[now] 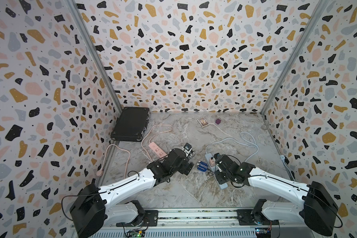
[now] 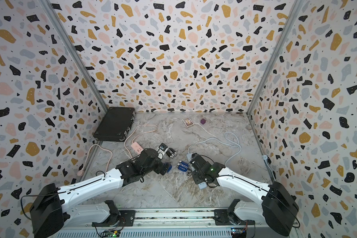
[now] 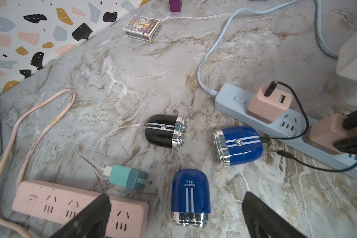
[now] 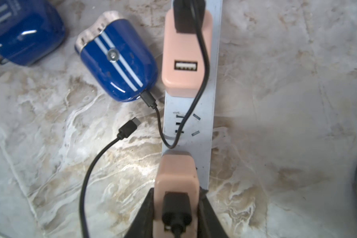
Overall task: Unplug the electric shaver
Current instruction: Remove the plug from the socket.
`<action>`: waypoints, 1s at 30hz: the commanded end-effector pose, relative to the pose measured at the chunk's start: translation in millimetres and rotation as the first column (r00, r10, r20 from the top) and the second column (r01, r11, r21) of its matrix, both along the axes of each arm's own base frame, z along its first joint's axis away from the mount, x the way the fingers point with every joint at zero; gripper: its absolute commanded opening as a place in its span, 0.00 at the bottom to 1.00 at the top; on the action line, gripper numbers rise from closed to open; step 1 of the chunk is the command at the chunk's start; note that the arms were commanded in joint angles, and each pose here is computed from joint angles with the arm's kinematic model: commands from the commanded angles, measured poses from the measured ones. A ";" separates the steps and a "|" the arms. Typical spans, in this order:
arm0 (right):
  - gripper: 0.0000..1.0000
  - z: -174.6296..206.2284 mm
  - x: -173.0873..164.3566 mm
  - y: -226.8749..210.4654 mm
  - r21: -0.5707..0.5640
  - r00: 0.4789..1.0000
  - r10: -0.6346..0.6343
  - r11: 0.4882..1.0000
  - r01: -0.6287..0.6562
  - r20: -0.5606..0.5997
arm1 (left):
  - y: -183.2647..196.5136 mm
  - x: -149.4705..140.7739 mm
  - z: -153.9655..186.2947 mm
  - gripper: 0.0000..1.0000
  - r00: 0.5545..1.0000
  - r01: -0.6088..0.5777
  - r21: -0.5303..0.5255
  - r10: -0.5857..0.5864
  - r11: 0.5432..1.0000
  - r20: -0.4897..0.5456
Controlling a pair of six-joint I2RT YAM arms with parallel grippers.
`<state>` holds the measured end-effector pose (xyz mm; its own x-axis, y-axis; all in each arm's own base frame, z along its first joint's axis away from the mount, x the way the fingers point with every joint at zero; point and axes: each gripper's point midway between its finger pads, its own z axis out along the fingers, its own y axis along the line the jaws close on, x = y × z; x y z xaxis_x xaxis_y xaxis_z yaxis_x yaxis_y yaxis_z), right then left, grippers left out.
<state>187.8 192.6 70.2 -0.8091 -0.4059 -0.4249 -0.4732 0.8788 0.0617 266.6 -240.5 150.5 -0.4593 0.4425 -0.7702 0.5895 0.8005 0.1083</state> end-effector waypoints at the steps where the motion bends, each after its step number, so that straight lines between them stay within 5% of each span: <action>1: 0.13 -0.9 -17.8 3.9 0.002 0.994 0.108 0.994 -0.108 -0.020 | -13.9 14.4 18.6 1.00 1.000 0.021 -0.066 -0.020 0.998 0.021; 6: 0.13 -5.2 -21.2 2.6 -0.008 0.993 0.112 0.994 -0.112 -0.029 | -49.2 24.5 8.6 0.99 0.990 0.116 -0.121 -0.125 0.986 -0.067; 10: 0.15 -6.7 -18.3 3.8 -0.005 0.996 0.092 0.996 -0.092 -0.021 | -87.0 27.2 -7.5 0.71 0.962 0.204 -0.185 -0.232 0.961 -0.146; 13: 0.15 -6.5 -17.2 6.5 0.007 0.997 0.081 0.997 -0.081 -0.020 | -102.4 31.8 -17.1 0.60 0.954 0.211 -0.239 -0.253 0.948 -0.161; 30: 0.20 -9.1 -15.4 12.4 0.014 0.997 0.074 0.997 -0.074 -0.032 | -126.5 49.3 -69.0 0.45 0.945 0.162 -0.283 -0.231 0.945 -0.231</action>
